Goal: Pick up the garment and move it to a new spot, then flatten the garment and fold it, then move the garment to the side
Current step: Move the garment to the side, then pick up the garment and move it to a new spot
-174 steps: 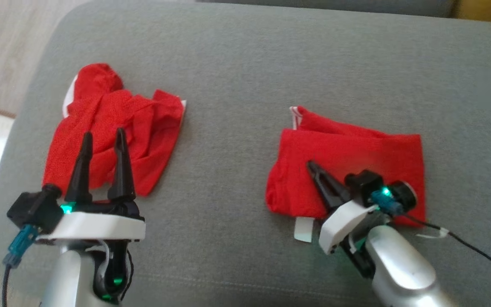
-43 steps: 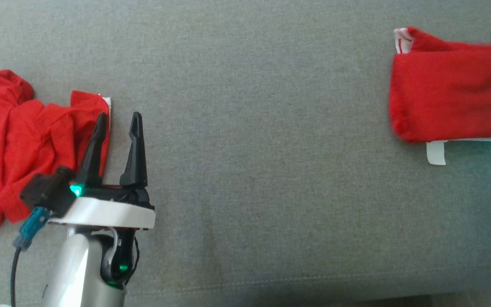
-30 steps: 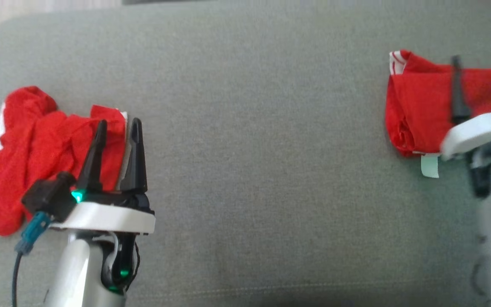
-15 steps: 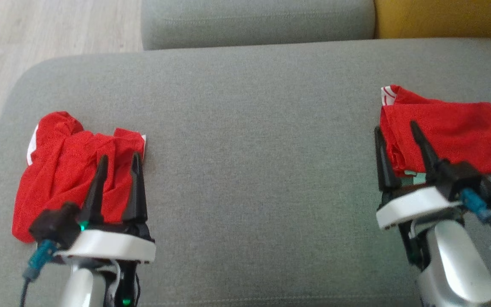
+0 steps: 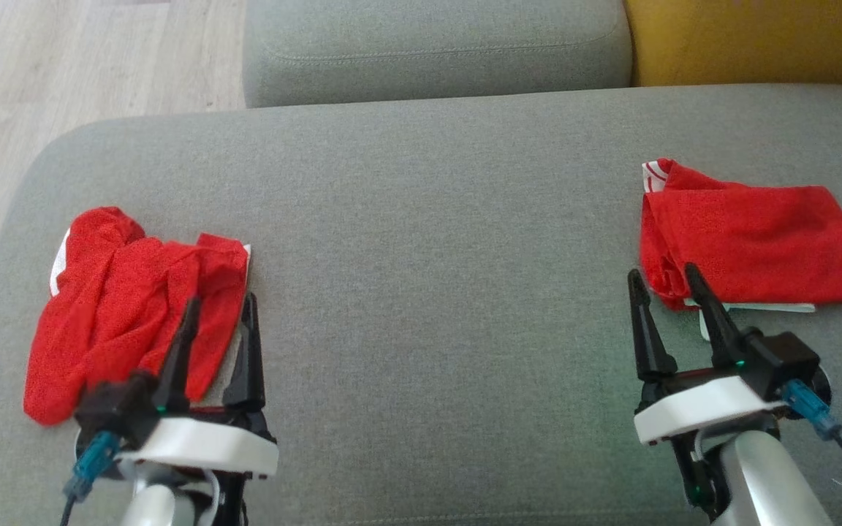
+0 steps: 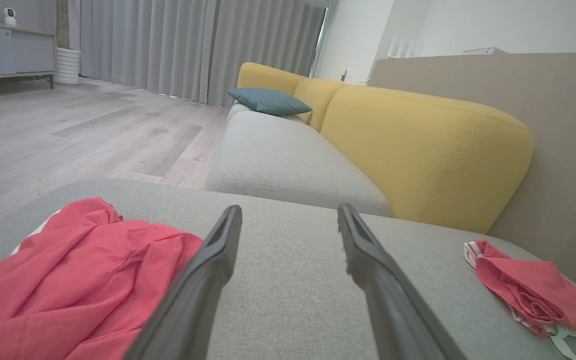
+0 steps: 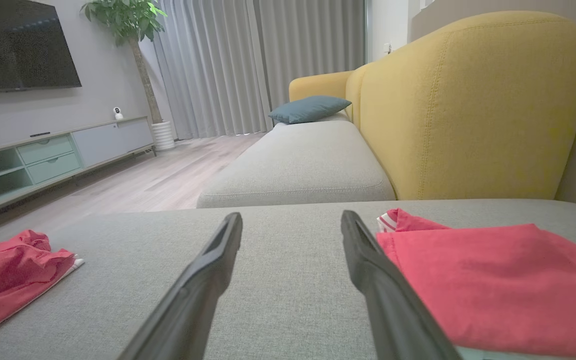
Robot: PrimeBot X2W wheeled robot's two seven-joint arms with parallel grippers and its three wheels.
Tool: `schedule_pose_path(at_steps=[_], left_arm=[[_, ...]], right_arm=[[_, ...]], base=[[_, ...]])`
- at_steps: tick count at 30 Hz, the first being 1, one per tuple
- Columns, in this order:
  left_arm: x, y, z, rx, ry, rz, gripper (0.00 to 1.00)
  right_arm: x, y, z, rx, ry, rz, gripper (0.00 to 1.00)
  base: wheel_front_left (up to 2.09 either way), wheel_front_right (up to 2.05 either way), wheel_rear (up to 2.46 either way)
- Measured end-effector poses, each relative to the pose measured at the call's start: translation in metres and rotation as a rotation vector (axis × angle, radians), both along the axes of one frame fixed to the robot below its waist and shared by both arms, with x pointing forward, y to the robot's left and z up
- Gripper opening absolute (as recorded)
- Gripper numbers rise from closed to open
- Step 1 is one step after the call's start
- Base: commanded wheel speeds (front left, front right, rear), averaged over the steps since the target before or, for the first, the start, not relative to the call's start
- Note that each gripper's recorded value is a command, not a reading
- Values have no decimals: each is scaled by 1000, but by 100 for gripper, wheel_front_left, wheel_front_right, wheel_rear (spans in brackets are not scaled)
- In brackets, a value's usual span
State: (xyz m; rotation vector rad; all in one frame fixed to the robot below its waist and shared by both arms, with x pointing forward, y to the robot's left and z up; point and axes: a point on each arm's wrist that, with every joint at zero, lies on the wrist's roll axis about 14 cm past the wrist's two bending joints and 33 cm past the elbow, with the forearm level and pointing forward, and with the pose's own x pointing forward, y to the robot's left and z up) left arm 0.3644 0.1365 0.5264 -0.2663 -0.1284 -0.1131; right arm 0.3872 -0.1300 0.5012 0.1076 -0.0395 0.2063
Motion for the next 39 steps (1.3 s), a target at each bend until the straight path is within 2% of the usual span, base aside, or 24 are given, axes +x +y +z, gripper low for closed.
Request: schedule_pose_path(at_steps=[25, 33, 39], left_arm=[[-1, -8, -8, -20, 26, -25, 100], [-8, 13, -7, -37, 25, 42, 100], [-26, 53, -5, -40, 19, 175, 100]], right_arm=[[-4, -10, -5, 18, 12, -33, 100], [1, 17, -8, 17, 22, 46, 100], [0, 57, -19, 16, 56, 164, 100]], base=[[0, 0, 0], [0, 0, 0], [0, 0, 0]])
